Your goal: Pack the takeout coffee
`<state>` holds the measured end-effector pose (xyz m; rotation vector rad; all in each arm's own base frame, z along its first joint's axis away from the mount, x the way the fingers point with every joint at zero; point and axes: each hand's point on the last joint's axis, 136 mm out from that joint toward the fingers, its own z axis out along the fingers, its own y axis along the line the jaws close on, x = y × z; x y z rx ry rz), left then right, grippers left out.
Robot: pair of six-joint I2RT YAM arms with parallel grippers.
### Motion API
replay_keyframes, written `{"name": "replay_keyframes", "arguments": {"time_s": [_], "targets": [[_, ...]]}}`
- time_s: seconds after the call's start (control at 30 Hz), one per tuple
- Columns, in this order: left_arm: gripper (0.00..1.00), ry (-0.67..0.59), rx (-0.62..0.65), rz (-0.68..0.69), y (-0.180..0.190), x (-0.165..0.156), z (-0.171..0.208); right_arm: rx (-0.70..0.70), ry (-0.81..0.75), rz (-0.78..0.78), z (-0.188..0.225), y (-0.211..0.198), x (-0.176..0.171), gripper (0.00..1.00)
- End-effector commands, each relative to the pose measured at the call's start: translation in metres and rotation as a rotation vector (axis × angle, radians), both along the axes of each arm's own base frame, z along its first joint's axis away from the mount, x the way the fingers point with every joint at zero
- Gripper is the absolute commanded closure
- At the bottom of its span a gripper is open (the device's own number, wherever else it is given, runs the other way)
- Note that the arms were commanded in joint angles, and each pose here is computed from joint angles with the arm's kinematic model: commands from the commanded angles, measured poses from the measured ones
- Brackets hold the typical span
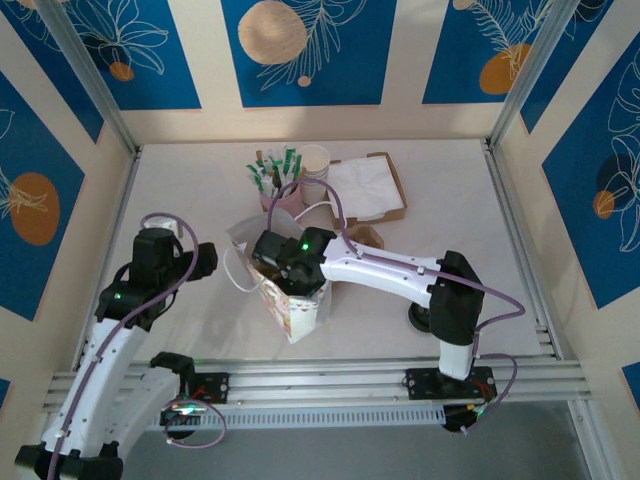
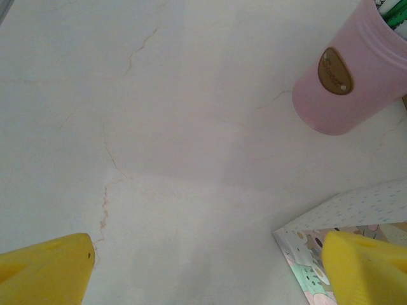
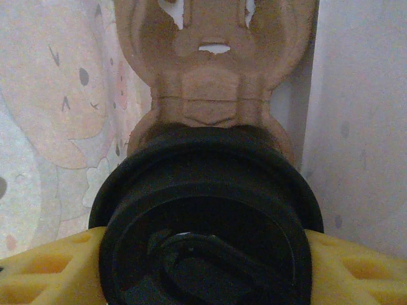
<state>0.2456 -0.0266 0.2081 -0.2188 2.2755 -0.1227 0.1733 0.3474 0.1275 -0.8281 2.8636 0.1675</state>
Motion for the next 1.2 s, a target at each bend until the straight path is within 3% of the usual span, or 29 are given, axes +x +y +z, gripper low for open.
{"name": "replay_keyframes", "arguments": {"time_s": [0.0, 0.57, 0.73, 1.17], "targets": [[0.08, -0.001, -0.002, -0.002, 0.001, 0.001, -0.001, -0.014, 0.041, -0.012, -0.017, 0.005, -0.009, 0.45], [0.08, 0.003, 0.000, 0.000, 0.002, 0.001, -0.002, 0.024, -0.011, -0.016, 0.005, 0.007, -0.005, 0.33], [0.08, 0.006, 0.000, -0.001, 0.001, 0.001, -0.003, 0.050, -0.031, -0.019, 0.018, 0.010, -0.003, 0.23], [0.08, 0.007, 0.001, -0.003, 0.001, 0.001, -0.003, 0.100, -0.116, -0.015, 0.067, 0.010, 0.002, 0.15]]}}
